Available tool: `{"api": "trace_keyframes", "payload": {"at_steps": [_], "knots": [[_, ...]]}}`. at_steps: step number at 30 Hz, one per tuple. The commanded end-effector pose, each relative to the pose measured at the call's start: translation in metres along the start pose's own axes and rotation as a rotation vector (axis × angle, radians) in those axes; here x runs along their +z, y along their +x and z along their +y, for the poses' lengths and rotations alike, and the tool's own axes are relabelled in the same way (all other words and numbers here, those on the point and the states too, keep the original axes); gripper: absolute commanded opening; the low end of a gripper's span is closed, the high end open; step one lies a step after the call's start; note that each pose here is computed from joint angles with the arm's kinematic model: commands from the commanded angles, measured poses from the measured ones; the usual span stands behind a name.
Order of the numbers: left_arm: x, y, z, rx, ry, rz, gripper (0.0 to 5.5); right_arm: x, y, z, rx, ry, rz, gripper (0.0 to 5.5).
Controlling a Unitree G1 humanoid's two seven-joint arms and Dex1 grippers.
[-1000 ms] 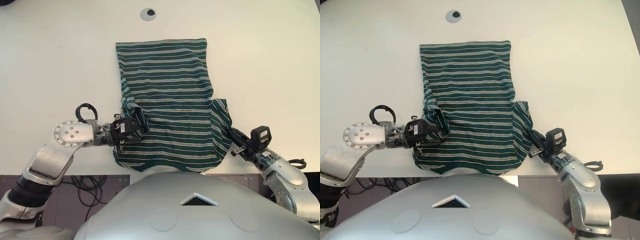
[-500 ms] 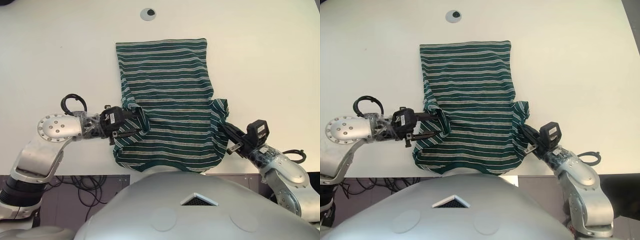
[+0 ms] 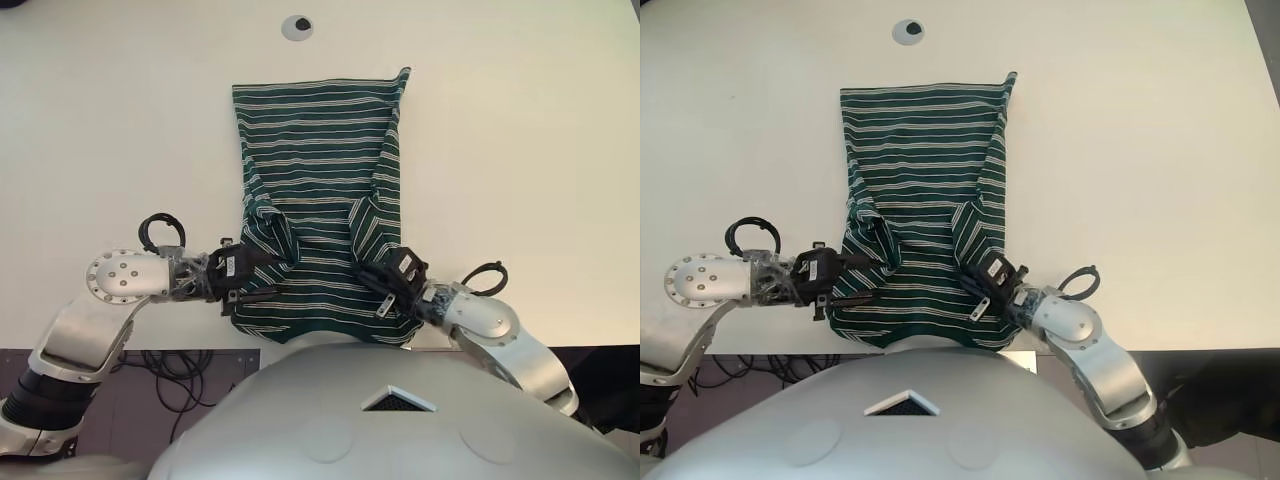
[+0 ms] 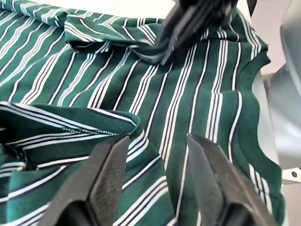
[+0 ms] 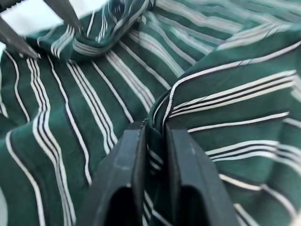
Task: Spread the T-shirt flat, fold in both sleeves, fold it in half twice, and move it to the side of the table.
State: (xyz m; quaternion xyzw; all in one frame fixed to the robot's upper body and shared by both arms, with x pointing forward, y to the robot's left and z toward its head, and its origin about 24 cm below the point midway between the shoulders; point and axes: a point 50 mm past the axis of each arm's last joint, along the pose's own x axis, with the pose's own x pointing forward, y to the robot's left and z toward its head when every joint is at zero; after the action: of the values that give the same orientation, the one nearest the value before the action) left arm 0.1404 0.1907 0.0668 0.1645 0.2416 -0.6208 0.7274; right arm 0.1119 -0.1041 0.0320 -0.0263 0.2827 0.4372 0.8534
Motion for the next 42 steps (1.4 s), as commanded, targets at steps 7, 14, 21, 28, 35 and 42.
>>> {"api": "trace_keyframes", "payload": {"at_steps": [7,14,21,28,35,42], "knots": [[-0.016,-0.027,0.018,0.223,-0.059,-0.192,2.2,0.049,-0.044,0.006,0.09,0.249,-0.316,2.46],[-0.032,-0.062,0.018,0.234,0.145,-0.049,2.33,0.04,-0.098,-0.028,-0.163,-0.189,-0.086,3.09],[-0.051,-0.074,0.007,0.087,0.178,0.189,3.24,-0.004,-0.112,-0.047,-0.141,-0.549,0.16,3.09],[-0.059,-0.07,-0.001,0.024,0.206,0.246,3.24,-0.031,-0.091,-0.019,0.088,-0.647,0.178,3.09],[-0.061,-0.048,-0.005,-0.006,0.283,0.216,3.24,-0.027,-0.068,-0.012,0.108,-0.793,0.109,3.09],[-0.058,-0.037,-0.006,-0.056,0.36,0.213,3.26,-0.025,-0.059,-0.006,0.116,-0.916,0.087,2.93]]}}
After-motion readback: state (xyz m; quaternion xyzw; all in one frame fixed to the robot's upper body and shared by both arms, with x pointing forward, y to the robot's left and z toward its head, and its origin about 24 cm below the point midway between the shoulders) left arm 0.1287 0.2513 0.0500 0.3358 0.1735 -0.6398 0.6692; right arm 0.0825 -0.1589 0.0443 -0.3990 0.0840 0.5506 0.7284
